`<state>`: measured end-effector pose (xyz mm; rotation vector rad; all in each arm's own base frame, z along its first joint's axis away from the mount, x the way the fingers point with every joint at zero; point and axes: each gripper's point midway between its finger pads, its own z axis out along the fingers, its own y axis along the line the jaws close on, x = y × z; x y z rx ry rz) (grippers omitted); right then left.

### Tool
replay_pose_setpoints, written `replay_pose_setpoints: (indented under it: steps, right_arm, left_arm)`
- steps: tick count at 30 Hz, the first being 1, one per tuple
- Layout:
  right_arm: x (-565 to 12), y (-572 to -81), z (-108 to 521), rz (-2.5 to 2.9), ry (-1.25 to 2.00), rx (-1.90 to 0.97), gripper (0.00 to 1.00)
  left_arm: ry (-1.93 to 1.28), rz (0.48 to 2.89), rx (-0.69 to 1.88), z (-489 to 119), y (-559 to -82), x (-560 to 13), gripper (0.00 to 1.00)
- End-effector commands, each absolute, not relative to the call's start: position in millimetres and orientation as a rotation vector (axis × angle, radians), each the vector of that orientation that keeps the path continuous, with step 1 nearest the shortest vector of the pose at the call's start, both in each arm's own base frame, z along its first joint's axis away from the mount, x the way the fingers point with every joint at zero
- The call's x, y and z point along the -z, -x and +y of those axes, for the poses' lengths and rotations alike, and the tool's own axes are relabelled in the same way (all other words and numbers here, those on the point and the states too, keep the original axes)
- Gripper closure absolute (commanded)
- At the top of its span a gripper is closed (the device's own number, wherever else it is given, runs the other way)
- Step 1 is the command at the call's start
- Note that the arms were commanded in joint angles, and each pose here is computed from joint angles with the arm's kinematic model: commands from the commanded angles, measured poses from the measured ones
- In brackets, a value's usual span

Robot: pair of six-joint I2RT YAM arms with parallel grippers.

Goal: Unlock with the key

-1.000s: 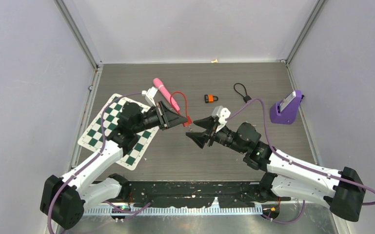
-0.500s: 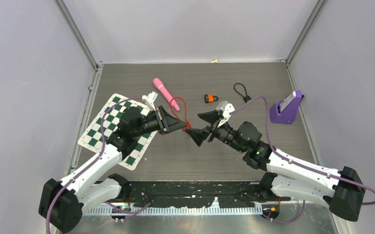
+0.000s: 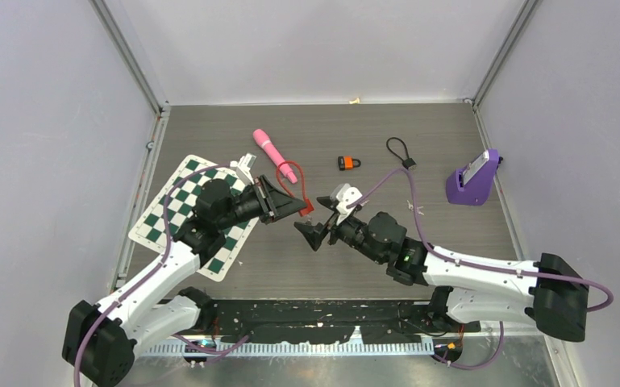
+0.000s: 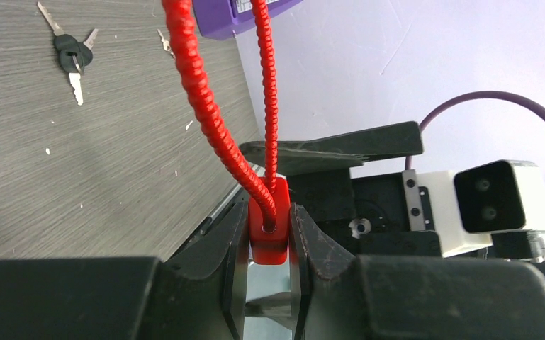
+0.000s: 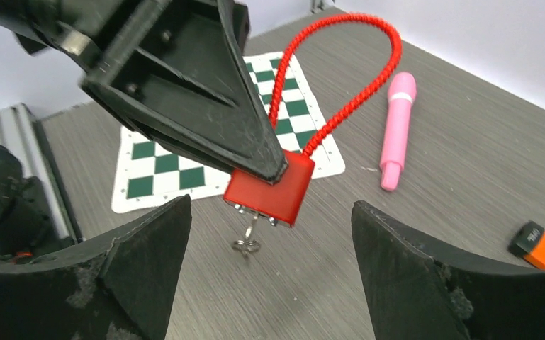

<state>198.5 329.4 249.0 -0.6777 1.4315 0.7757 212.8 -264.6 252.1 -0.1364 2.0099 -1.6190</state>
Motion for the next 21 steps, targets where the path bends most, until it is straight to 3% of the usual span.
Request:
replay_pose_setpoints:
  steps: [1,13,19,21]
  right_arm:
    - [-272,-218,325,1.387,0.561,-0.654,0.13]
    - [-294,-213,327,1.287,0.488,-0.747,0.24]
    - [-287,-216,336,1.318,0.51,-0.737,0.39]
    - [-283,-216,338,1.329,0.526,-0.735,0.51]
  left_arm:
    - [0.123,1.929,1.641,-262,-210,-271,1.0]
    - [0.132,1.944,1.634,-260,-209,-266,1.0]
    - [0.118,1.927,1.643,-260,-206,-272,1.0]
    - [0.112,1.918,1.645,-259,-205,-274,1.0]
